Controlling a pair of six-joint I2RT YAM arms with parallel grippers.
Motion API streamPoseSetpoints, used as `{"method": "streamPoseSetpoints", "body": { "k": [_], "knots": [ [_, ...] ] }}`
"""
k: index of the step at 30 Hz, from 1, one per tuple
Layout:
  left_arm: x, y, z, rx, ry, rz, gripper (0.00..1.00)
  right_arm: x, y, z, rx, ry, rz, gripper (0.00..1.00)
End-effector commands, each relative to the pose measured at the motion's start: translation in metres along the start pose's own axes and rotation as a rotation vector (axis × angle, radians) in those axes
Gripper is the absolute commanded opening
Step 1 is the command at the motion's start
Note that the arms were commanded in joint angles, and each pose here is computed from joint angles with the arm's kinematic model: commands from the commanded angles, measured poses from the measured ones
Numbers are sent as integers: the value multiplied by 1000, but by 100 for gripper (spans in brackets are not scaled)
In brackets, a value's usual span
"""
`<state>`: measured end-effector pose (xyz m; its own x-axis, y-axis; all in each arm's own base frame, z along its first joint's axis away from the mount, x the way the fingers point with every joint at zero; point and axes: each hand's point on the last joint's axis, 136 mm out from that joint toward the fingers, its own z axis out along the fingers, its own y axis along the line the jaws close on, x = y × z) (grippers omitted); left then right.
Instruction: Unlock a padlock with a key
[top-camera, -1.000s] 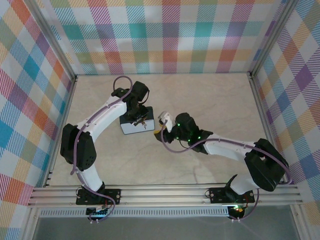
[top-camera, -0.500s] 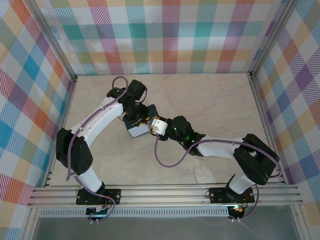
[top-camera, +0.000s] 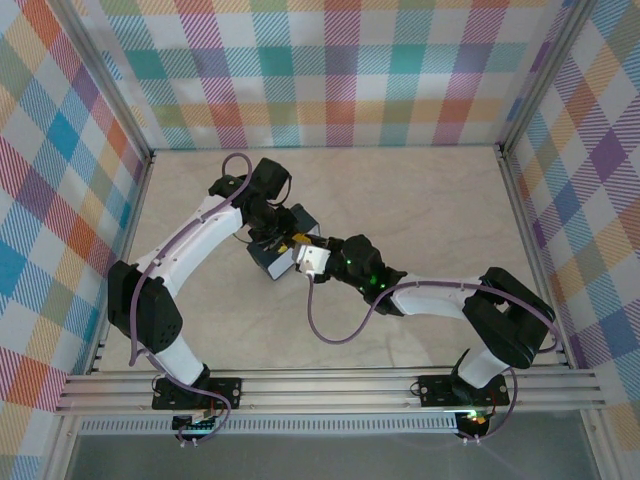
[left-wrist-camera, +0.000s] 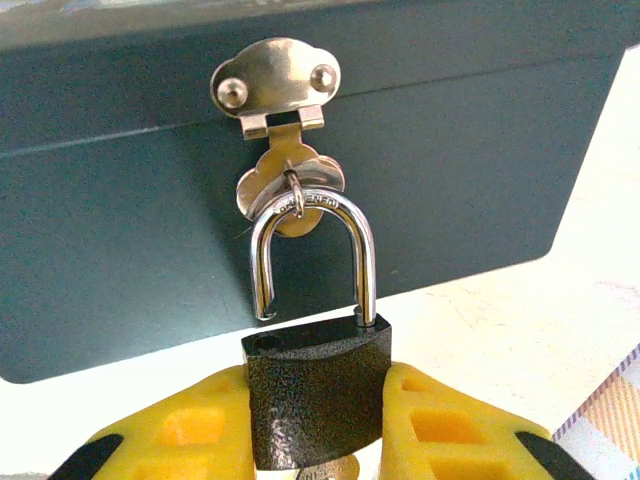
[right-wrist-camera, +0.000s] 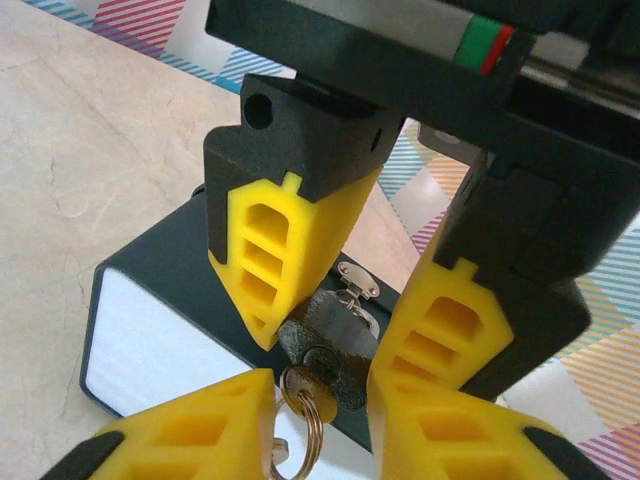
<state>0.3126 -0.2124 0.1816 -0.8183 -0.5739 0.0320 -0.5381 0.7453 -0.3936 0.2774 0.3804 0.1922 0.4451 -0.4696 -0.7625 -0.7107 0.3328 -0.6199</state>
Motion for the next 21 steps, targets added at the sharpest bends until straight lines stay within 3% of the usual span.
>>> {"method": "streamPoseSetpoints", "body": {
  "k": [1, 15, 21],
  "knots": [
    [-1, -7, -15, 63, -11, -9, 12, -4, 1, 1, 9, -17, -14, 27],
    [-4, -6, -16, 85, -3, -31, 11, 11, 7, 5, 17, 34, -22, 11],
    [0, -4, -12, 88, 15, -45, 9, 10, 7, 11, 14, 22, -19, 11]
  ]
}}
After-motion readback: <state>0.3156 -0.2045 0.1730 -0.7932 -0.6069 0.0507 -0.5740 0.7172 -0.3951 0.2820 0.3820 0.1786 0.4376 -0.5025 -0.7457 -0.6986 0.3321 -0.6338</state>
